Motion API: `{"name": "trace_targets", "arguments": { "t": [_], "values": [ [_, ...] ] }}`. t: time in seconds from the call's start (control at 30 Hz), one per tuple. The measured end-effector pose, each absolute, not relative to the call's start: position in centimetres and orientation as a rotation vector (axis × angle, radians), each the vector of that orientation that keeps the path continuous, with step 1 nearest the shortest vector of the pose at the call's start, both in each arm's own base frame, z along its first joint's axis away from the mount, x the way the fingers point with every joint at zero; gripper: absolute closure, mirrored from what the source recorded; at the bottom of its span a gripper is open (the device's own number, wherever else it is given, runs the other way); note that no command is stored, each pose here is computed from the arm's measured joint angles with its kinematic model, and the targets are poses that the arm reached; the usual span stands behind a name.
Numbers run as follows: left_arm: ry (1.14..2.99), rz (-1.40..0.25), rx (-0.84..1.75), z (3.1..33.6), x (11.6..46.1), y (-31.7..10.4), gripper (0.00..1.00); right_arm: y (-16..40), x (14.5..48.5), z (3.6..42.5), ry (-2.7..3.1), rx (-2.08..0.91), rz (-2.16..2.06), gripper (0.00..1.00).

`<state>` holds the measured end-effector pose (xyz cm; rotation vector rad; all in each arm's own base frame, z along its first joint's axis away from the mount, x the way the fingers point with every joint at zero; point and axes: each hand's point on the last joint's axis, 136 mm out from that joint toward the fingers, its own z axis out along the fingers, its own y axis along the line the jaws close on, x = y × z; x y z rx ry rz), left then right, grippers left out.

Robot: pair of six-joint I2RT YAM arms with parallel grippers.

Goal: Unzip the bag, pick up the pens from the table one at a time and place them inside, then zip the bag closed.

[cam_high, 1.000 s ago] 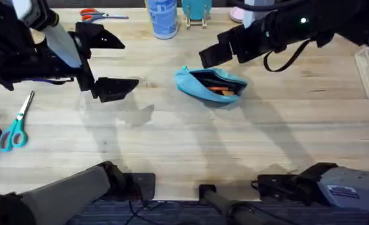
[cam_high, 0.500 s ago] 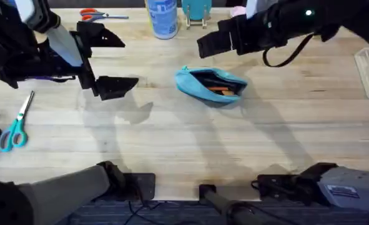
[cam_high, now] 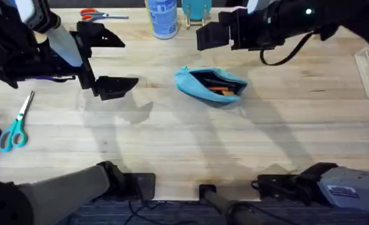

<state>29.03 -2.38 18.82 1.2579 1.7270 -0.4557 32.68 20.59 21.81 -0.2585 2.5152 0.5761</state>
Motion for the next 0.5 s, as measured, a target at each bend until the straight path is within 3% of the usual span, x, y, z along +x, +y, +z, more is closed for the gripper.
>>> {"name": "trace_targets", "arguments": {
  "t": [0.2,0.5],
  "values": [
    [1.727,-0.456,1.258,18.8,29.0,-2.4,0.007,20.7,32.8,22.4,2.509,-0.237,0.594,0.005],
    [1.727,-0.456,1.258,18.8,29.0,-2.4,0.007,21.1,33.1,26.9,2.465,-0.235,0.620,0.005]
  ]
}}
